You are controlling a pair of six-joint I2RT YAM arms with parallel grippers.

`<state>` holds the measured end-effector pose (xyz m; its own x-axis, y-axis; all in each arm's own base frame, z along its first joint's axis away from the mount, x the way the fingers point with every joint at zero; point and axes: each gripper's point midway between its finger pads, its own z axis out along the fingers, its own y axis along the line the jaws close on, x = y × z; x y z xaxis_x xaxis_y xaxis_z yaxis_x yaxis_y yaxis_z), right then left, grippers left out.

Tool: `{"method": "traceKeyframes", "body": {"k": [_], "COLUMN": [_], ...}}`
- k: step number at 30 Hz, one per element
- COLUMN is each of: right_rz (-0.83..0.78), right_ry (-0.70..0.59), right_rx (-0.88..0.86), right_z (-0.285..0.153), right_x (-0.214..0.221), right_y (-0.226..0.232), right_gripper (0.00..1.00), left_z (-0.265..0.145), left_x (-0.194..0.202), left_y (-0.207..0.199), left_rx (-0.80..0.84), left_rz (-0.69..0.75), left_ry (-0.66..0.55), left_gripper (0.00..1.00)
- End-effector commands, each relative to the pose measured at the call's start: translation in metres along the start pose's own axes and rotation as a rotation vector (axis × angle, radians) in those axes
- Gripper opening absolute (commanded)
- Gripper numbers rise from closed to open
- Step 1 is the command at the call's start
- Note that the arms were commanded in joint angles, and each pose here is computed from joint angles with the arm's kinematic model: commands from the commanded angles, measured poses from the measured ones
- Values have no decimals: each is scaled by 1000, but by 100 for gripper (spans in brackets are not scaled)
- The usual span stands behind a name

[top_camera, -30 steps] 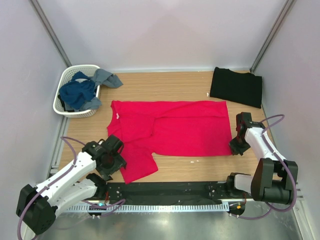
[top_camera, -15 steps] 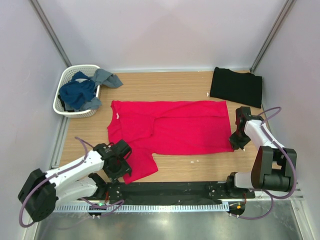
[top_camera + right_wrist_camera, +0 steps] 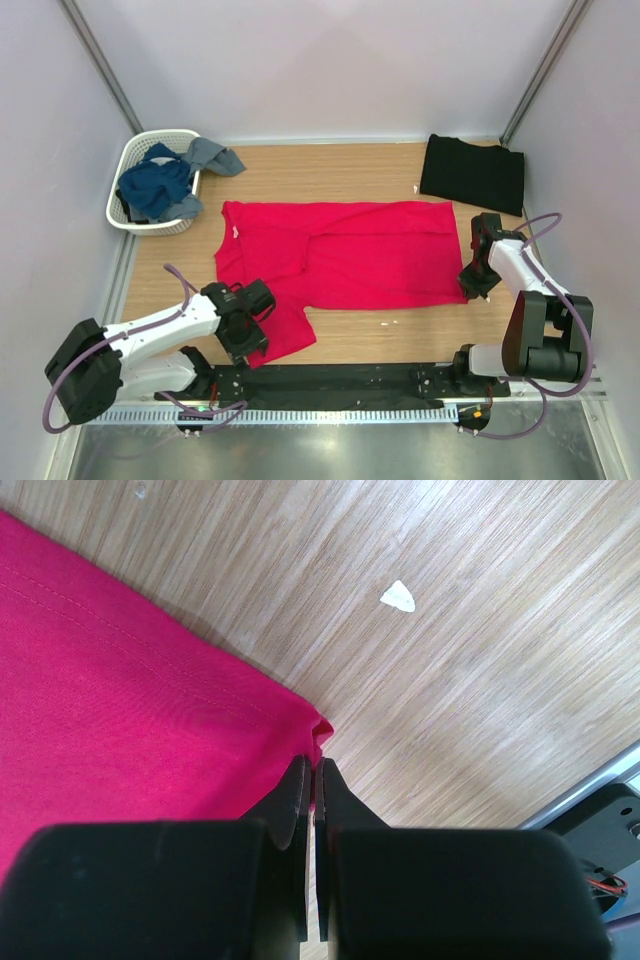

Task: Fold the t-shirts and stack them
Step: Fold the tshirt

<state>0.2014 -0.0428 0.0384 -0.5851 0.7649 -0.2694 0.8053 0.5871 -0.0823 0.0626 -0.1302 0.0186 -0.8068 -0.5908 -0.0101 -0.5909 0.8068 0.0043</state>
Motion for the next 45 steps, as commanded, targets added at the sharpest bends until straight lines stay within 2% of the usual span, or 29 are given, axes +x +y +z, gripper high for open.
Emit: {"method": "traceKeyframes", "body": {"k": [1,2,4,10,14,22,25,28,33,41,45], "right_rz": [4,3,-3,-3,-8,-1,0,2,0,10,22], "right_ry": [-43,-45,-46,-54,-52,-59,-59,-57,-57,-69,-71], "right_rx": [-4,-5,-4,-3,5,0,-2,-3,4,-14,-37], "right_z": [-2,-2,-2,-3,-1,-2,-2,-2,-1,-5,-10], "right_x": [-11,-12,-12,-13,-14,-13,-14,-14,-15,-19,-24], "right_y": [4,5,4,3,3,2,3,4,3,7,14], "right_gripper": [1,1,1,1,1,1,1,1,1,1,1], "left_z": [-5,-4,-3,-2,-3,6,7,9,10,-28,-51], "left_x": [-2,-1,0,1,2,3,3,-2,-4,-28,-42], "left_y": [0,1,2,7,12,7,6,5,4,-10,-22], "left_rx": [17,19,11,-1,-20,4,16,28,13,31,41], "left_rz": [-38,-38,-30,-41,-33,-24,-18,-14,12,64,141], "left_ry": [-18,-14,-7,-2,0,4,3,-25,-37,-161,-229], "left_gripper": [43,36,33,35,45,42,33,18,2,0,0]}}
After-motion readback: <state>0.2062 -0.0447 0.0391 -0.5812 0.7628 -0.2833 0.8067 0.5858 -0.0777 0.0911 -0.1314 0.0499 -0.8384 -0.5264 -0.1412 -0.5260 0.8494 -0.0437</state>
